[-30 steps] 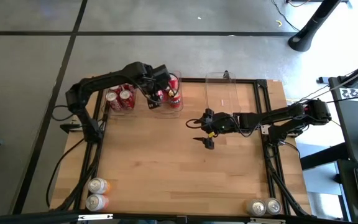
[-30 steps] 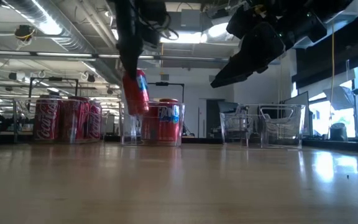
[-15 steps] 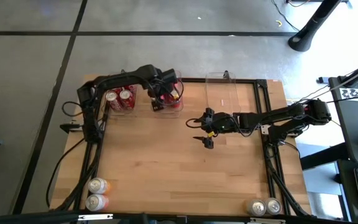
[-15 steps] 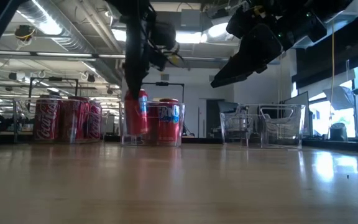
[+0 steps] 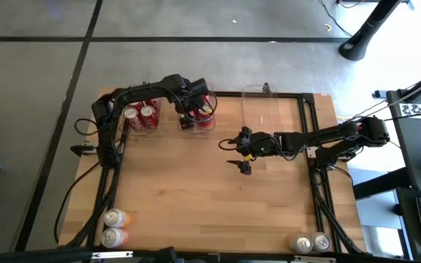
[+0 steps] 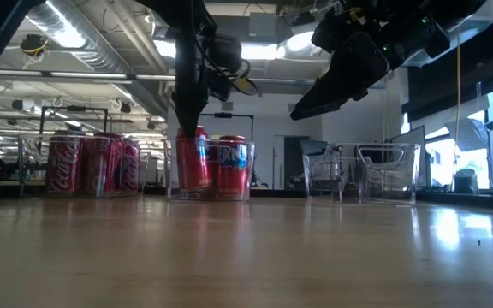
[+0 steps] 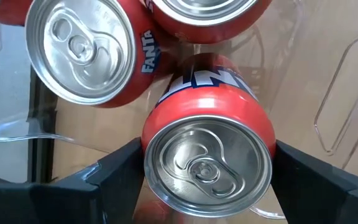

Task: Sort soda cans
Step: Put the orange soda can into the middle transparent bin

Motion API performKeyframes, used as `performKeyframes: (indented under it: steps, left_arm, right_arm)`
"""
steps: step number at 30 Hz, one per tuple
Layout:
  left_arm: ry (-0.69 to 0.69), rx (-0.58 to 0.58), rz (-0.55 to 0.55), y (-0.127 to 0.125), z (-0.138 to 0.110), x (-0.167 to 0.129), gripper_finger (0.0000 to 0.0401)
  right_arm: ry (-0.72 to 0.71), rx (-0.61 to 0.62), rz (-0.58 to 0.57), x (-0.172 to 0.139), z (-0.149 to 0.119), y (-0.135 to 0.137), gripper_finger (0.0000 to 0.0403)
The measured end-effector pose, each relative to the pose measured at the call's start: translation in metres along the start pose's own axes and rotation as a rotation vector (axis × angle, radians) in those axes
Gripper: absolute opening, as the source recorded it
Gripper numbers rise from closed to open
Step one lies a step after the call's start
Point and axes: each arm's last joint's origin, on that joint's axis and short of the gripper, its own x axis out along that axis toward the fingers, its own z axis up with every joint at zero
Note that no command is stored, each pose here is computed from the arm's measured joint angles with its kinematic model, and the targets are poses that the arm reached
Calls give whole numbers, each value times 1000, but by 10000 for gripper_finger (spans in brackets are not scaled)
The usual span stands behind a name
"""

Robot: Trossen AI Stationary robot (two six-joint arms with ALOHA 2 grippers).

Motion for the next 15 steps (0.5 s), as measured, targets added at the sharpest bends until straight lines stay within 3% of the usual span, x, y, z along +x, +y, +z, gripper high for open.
performKeyframes:
  steps: [15]
  left_arm:
    - [-11,-38,-17,2,6,10,296]
  right_arm:
    - [2,0,0,0,0,0,365]
